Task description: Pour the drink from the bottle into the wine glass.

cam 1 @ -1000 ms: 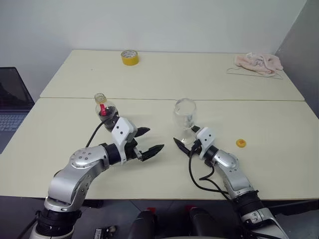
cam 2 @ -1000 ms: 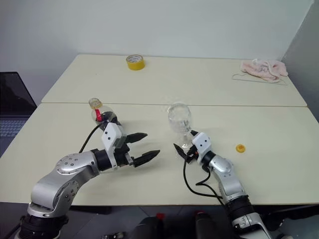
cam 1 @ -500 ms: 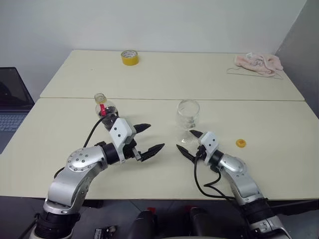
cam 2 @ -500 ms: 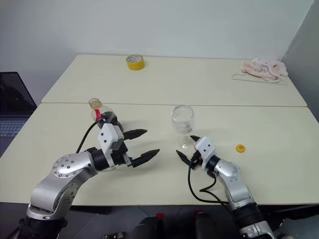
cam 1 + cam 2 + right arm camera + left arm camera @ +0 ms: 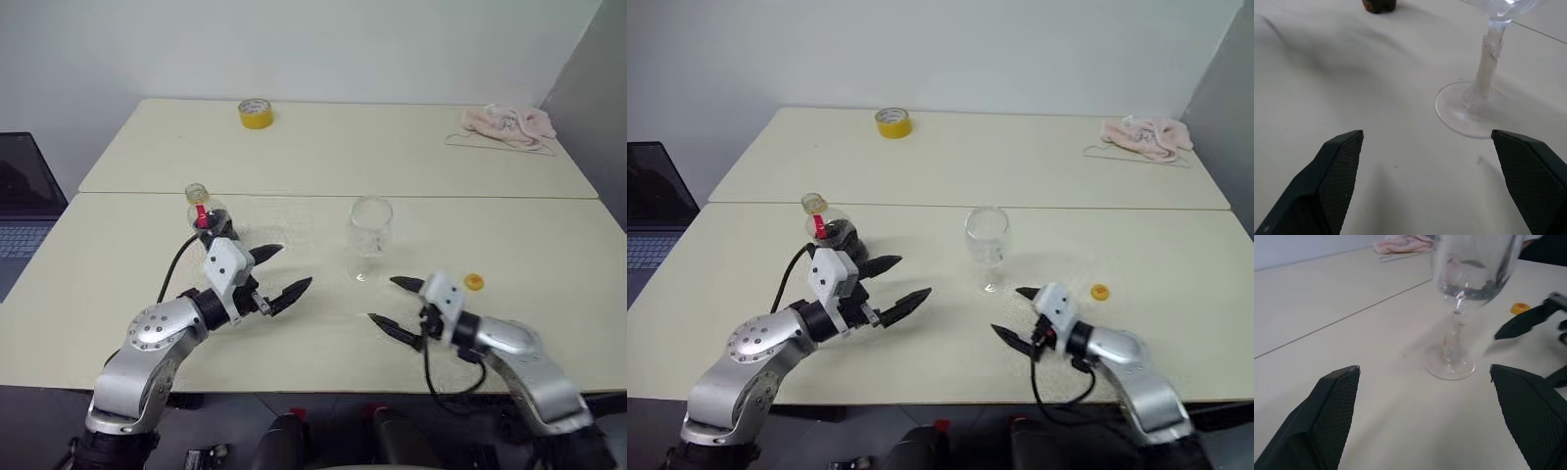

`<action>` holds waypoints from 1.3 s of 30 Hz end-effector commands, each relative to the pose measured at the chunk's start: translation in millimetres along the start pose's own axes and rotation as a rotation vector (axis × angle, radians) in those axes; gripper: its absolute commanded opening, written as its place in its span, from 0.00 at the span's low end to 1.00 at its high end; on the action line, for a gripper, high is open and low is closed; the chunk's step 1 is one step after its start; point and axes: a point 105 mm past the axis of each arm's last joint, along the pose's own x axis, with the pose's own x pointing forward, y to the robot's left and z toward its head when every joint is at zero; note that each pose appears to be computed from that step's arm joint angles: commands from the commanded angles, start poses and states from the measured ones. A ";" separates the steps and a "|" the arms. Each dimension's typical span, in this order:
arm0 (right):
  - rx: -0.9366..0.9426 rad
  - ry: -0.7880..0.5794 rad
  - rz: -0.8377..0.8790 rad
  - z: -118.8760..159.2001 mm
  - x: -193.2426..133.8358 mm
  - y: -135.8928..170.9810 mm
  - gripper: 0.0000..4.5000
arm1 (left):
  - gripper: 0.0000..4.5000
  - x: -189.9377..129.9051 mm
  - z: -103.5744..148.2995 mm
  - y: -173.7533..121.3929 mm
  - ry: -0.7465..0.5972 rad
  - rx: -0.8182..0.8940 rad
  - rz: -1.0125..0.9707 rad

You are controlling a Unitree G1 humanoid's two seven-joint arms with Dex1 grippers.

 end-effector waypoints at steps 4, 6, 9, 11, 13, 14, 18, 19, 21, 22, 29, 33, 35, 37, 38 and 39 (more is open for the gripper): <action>-0.022 -0.032 0.132 38.7 -24.7 22.1 0.99 | 1.00 -17.4 8.0 3.7 -0.068 0.115 0.177; -0.026 -0.034 0.148 45.8 -27.6 21.9 0.99 | 1.00 -27.2 0.9 5.0 -0.065 0.131 0.258; -0.029 -0.038 0.168 55.0 -30.2 19.7 0.99 | 1.00 -46.8 -13.3 13.9 -0.041 0.133 0.424; -0.047 -0.034 0.171 58.0 -29.9 16.8 0.99 | 1.00 -56.7 -21.5 18.1 -0.032 0.085 0.515; -0.054 -0.040 0.172 61.1 -28.1 14.4 0.99 | 1.00 -61.7 -27.2 22.2 -0.027 0.039 0.583; -0.057 -0.042 0.175 62.2 -27.0 13.9 0.99 | 1.00 -62.9 -29.0 26.7 -0.028 0.015 0.620; -0.069 -0.060 0.192 68.7 -21.7 13.9 0.99 | 1.00 -60.2 -30.9 48.4 -0.025 -0.036 0.703; -0.075 -0.062 0.198 69.9 -20.5 14.2 0.99 | 1.00 -59.2 -30.2 54.7 -0.026 -0.042 0.718; -0.083 -0.068 0.216 72.6 -17.4 15.4 0.99 | 1.00 -56.5 -28.5 70.4 -0.021 -0.039 0.742; -0.089 -0.068 0.224 73.2 -16.3 16.2 0.99 | 1.00 -55.1 -28.1 76.5 -0.017 -0.036 0.745; -0.088 -0.050 0.252 69.2 -14.4 22.2 0.99 | 1.00 -41.9 -31.1 103.1 0.030 0.030 0.692; -0.085 -0.044 0.252 67.4 -15.1 24.1 0.99 | 1.00 -37.8 -34.1 110.1 0.045 0.055 0.673; -0.084 -0.044 0.249 67.4 -15.2 24.2 0.99 | 1.00 -35.6 -33.4 114.5 0.045 0.066 0.670; -0.083 -0.045 0.246 67.6 -15.2 24.4 0.99 | 1.00 -33.8 -32.8 117.6 0.042 0.071 0.669; -0.085 -0.045 0.245 67.8 -15.2 24.6 0.99 | 1.00 -32.5 -32.2 119.3 0.040 0.074 0.668; -0.086 -0.045 0.245 68.0 -15.1 24.8 0.99 | 1.00 -30.9 -31.6 120.7 0.038 0.075 0.665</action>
